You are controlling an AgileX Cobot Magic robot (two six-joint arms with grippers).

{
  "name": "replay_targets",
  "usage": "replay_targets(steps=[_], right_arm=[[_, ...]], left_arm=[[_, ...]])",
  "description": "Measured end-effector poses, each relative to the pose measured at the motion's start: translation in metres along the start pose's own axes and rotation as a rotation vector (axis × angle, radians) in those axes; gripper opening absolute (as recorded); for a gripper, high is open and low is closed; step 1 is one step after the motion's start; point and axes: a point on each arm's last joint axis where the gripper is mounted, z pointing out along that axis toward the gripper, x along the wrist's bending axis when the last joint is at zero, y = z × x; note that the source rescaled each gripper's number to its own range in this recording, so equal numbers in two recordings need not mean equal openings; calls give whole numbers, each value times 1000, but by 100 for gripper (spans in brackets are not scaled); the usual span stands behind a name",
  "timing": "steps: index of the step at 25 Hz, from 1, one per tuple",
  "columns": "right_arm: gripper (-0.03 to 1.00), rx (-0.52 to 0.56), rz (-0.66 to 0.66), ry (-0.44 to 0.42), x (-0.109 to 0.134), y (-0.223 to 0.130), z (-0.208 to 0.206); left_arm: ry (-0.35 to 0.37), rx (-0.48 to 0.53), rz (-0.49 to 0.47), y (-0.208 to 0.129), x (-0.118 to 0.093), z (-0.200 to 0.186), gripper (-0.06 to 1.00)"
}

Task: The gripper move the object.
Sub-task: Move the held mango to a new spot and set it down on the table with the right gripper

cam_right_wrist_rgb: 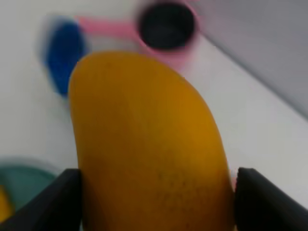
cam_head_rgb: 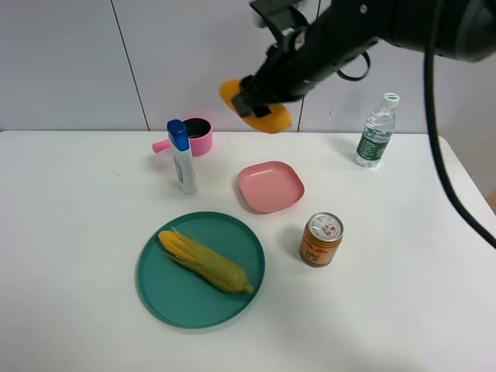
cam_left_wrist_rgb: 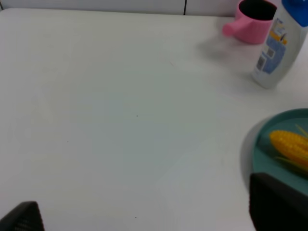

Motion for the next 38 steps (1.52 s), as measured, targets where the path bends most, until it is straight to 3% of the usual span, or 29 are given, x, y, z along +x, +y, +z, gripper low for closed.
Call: replay_targets(steps=[7, 12, 17, 29, 38], right_arm=[[1, 23, -128, 143, 76, 43, 29], [1, 80, -222, 216, 125, 37, 64], [1, 69, -292, 255, 159, 23, 94], [1, -31, -285, 238, 171, -5, 167], [1, 16, -286, 235, 174, -34, 205]], left_arm=[[0, 0, 0, 0, 0, 0, 100], [0, 0, 0, 0, 0, 0, 100], [0, 0, 0, 0, 0, 0, 100], [0, 0, 0, 0, 0, 0, 100], [0, 0, 0, 0, 0, 0, 100]])
